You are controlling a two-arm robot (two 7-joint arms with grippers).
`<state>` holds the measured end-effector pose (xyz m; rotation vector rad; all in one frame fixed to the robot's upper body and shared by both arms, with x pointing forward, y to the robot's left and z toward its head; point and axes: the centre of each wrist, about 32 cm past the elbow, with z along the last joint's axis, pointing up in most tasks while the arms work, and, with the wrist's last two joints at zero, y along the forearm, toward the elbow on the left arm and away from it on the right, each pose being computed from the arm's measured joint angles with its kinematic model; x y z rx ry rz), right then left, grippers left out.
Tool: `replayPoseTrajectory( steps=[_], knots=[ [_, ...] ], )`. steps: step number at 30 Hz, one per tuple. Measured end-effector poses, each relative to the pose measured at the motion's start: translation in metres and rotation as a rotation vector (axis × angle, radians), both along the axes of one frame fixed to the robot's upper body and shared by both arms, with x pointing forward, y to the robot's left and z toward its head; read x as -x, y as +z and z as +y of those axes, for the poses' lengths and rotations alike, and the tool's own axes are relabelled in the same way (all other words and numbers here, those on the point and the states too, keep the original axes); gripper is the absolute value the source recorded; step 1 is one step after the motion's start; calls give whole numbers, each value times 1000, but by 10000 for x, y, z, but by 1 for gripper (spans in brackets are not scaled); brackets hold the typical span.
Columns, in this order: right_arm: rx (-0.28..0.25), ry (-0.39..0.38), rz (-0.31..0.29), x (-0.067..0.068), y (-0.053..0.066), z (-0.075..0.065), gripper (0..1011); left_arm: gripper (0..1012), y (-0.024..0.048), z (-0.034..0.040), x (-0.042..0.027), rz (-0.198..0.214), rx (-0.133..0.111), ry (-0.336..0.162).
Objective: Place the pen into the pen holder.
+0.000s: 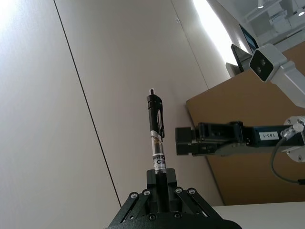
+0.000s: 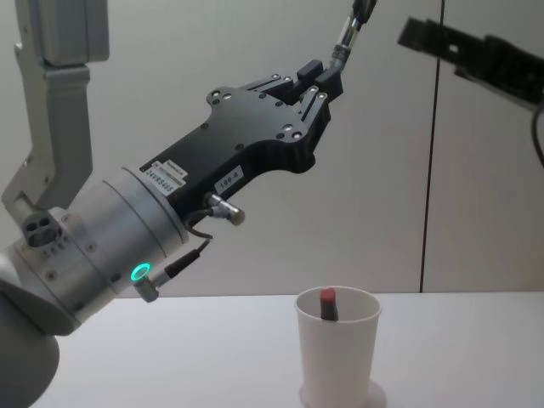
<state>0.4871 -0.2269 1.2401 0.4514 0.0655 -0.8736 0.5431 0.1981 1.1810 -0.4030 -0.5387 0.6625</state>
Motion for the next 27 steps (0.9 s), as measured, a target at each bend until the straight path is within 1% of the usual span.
replayPoseTrajectory(
  steps=[7,8,9,12,15,18,19,27],
  knots=[
    [-30,65,5,13,121,36,1001,126,1,0,-1,-1,0,-1],
    [-30,65,5,13,121,36,1001,126,1,0,-1,-1,0,-1],
    [-34,77,3,23,149,37,1001,126,1,0,-1,-1,0,-1],
    [-42,94,2,40,184,33,1001,126,1,0,-1,-1,0,-1],
    [-53,117,-4,82,233,9,1001,126,1,0,-1,-1,0,-1],
    [-60,127,-8,104,255,-9,1001,126,1,0,-1,-1,0,-1],
    [-68,142,-13,138,288,-36,1001,126,1,0,-1,-1,0,-1],
    [-80,164,-24,200,358,-71,1001,126,1,0,-1,-1,0,-1]
  ],
)
